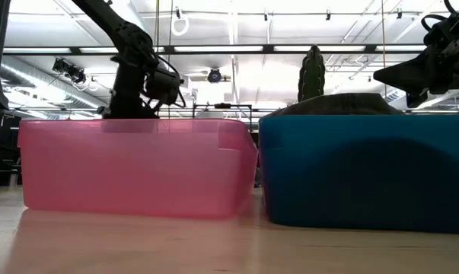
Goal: Pick & Place hat
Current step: Put the left blue cap into the red bin
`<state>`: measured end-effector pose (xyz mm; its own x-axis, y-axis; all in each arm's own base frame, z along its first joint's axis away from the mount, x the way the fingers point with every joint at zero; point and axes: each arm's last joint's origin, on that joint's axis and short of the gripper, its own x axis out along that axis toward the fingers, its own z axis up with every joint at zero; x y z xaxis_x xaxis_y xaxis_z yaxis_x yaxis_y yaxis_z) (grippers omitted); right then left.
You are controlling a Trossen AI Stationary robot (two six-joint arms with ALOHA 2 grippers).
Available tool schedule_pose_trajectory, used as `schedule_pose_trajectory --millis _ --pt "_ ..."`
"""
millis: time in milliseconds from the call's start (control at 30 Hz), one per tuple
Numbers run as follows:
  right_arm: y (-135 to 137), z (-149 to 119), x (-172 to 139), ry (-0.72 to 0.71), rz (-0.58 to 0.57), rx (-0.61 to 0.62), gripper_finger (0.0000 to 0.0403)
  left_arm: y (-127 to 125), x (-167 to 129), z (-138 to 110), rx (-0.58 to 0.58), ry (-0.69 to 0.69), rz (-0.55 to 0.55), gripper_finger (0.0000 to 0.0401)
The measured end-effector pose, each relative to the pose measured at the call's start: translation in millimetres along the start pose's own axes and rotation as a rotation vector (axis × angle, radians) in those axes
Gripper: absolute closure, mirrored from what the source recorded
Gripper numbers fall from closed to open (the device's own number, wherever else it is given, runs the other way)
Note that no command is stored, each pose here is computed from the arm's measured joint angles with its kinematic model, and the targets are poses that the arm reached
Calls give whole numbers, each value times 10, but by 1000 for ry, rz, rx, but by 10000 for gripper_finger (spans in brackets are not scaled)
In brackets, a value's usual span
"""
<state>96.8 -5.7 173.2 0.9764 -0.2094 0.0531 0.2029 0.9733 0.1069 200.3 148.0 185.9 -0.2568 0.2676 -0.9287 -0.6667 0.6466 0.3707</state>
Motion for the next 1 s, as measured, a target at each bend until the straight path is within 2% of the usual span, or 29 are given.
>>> schedule_pose_trajectory --millis 133,300,500,700,867,1000 --pt "0 0 0 0 0 0 389 -18 -189 -121 75 -51 20 399" --pt "0 0 0 0 0 0 389 -61 -499 -315 142 -191 -9 399" --pt "0 0 0 0 0 0 389 -181 -833 -608 237 -347 -108 400" --pt "0 0 0 0 0 0 389 -240 -1228 -849 325 -431 -163 400" --pt "0 0 0 0 0 0 389 -305 -1639 -950 307 -555 -259 400" --pt "0 0 0 0 0 0 389 -543 -1795 -978 361 -639 -332 400"
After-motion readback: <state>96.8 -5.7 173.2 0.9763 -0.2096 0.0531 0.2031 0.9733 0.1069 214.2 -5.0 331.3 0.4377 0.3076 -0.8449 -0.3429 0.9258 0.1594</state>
